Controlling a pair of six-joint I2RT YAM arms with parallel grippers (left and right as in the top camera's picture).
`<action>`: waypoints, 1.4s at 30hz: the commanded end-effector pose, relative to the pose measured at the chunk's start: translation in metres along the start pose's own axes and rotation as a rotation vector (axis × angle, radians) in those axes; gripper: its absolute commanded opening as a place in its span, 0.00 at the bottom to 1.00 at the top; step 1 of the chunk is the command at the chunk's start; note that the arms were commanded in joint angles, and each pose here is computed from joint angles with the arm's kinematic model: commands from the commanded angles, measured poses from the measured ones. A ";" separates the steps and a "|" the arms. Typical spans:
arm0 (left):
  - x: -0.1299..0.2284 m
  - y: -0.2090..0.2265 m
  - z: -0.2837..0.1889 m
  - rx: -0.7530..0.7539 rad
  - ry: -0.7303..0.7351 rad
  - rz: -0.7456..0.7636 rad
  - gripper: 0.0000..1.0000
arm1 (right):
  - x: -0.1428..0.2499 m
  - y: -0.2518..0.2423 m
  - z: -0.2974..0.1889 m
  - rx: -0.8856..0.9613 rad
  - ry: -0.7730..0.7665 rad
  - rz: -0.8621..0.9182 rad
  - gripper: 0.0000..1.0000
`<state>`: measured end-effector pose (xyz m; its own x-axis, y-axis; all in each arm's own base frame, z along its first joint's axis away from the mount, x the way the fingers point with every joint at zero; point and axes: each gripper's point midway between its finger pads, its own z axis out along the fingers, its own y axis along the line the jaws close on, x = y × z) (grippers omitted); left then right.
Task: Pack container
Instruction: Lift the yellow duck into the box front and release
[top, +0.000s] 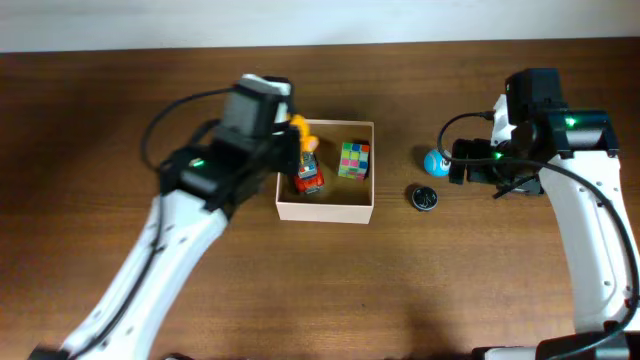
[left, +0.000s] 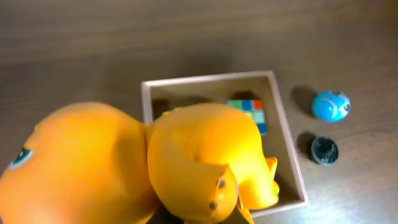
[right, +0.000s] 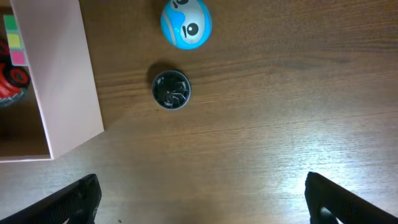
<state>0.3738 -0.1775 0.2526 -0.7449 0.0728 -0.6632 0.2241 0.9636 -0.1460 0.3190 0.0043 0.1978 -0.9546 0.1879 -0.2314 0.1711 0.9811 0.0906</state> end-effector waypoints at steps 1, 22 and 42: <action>0.019 -0.029 0.052 0.028 0.086 -0.031 0.02 | -0.004 -0.002 -0.008 -0.002 -0.031 0.031 0.99; 0.076 -0.090 0.111 0.064 0.298 -0.011 0.59 | -0.002 -0.002 -0.008 0.000 -0.024 0.030 0.99; 0.008 0.056 -0.027 -0.397 0.114 -0.043 0.87 | -0.014 0.000 -0.007 -0.009 -0.069 0.028 0.99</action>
<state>0.3587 -0.1713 0.2245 -0.8564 0.1170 -0.5028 0.0820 0.9925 0.0911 0.3236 0.0042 0.1991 -0.9479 0.1990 -0.2488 0.1802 0.9789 0.0965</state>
